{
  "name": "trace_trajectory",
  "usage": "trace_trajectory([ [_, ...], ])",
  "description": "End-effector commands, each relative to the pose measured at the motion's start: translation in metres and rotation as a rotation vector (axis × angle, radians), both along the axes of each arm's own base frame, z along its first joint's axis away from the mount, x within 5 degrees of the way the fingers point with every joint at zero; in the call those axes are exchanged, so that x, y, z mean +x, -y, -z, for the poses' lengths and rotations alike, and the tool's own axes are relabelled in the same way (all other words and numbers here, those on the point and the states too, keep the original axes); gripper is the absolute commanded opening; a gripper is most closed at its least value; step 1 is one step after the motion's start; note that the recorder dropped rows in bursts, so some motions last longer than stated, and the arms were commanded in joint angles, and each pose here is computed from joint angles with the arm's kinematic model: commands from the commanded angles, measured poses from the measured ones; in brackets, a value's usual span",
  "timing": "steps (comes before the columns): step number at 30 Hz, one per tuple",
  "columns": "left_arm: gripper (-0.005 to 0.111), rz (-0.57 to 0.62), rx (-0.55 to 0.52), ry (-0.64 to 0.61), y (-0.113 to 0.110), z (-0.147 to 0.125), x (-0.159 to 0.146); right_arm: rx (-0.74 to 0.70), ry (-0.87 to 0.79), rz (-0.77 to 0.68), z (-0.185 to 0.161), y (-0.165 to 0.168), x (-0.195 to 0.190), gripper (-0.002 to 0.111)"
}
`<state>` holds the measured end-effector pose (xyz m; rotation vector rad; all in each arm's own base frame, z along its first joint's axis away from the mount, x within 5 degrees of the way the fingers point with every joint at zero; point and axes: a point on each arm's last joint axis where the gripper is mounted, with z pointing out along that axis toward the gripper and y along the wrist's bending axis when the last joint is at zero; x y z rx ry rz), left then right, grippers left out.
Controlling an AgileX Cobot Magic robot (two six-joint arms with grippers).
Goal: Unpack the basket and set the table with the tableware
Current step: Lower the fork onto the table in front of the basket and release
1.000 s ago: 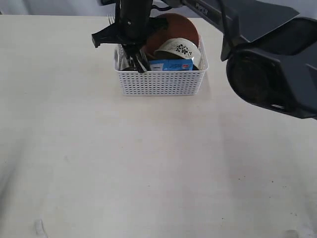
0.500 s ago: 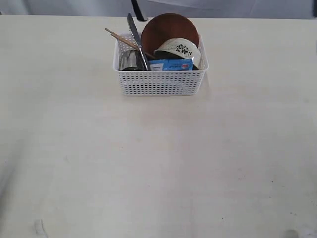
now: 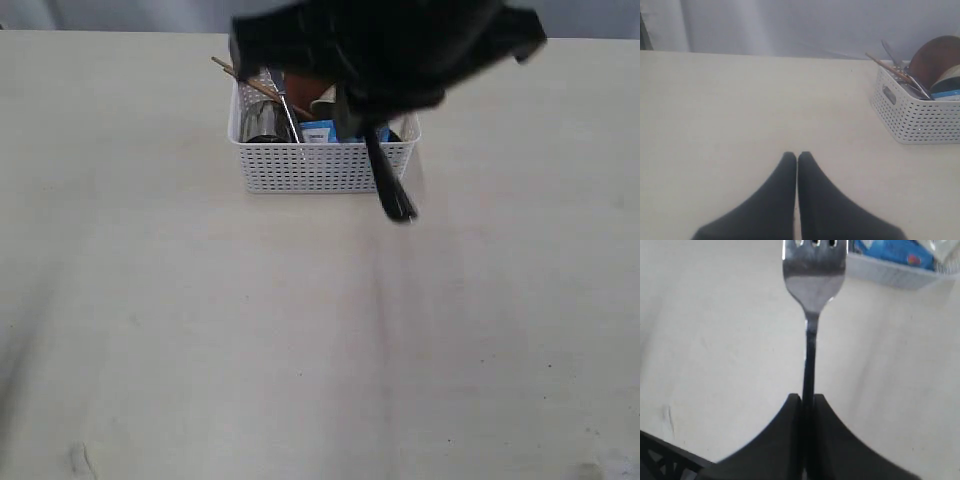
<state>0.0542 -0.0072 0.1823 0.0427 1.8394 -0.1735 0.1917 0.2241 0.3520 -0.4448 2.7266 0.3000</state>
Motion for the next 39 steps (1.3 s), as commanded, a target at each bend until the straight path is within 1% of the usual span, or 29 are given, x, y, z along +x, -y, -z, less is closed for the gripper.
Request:
trace_trajectory([
  [1,0.001,0.002,-0.006,0.005,0.000,0.000,0.000,-0.011,-0.048,0.076,0.043,0.019,-0.024,-0.001],
  [5,0.001,0.002,-0.006,0.005,0.000,0.000,0.000,-0.006,-0.078,0.098,0.086,0.023,-0.029,-0.001],
  [9,0.001,0.002,-0.006,0.005,0.000,0.000,0.000,0.037,-0.077,0.105,0.120,0.015,-0.025,-0.001],
  [11,0.001,0.002,-0.006,0.005,0.000,0.000,0.000,0.014,-0.089,0.111,0.135,0.012,-0.020,-0.001],
  [15,0.001,0.002,-0.006,0.005,0.000,0.000,0.000,-0.079,-0.126,0.111,0.168,0.005,-0.012,-0.001],
  [19,0.001,0.002,-0.006,0.005,0.000,0.000,0.000,-0.097,-0.133,0.108,0.194,-0.004,-0.005,-0.001],
  [24,0.001,0.002,-0.006,0.005,0.000,0.000,0.000,-0.115,-0.119,0.112,0.212,-0.008,0.001,0.000],
  [29,0.001,0.002,-0.006,0.005,0.000,0.000,0.000,-0.175,-0.123,0.134,0.224,-0.005,0.003,0.000],
  [33,0.001,0.002,-0.006,0.005,0.000,0.000,0.000,-0.180,-0.109,0.158,0.226,-0.005,0.005,0.000],
  [37,0.001,0.002,-0.006,0.005,0.000,0.000,0.000,-0.194,-0.023,0.210,0.223,-0.002,0.013,0.000],
  [39,0.001,0.002,-0.006,0.005,0.000,0.000,0.000,-0.196,-0.005,0.221,0.224,-0.002,0.015,0.000],
])
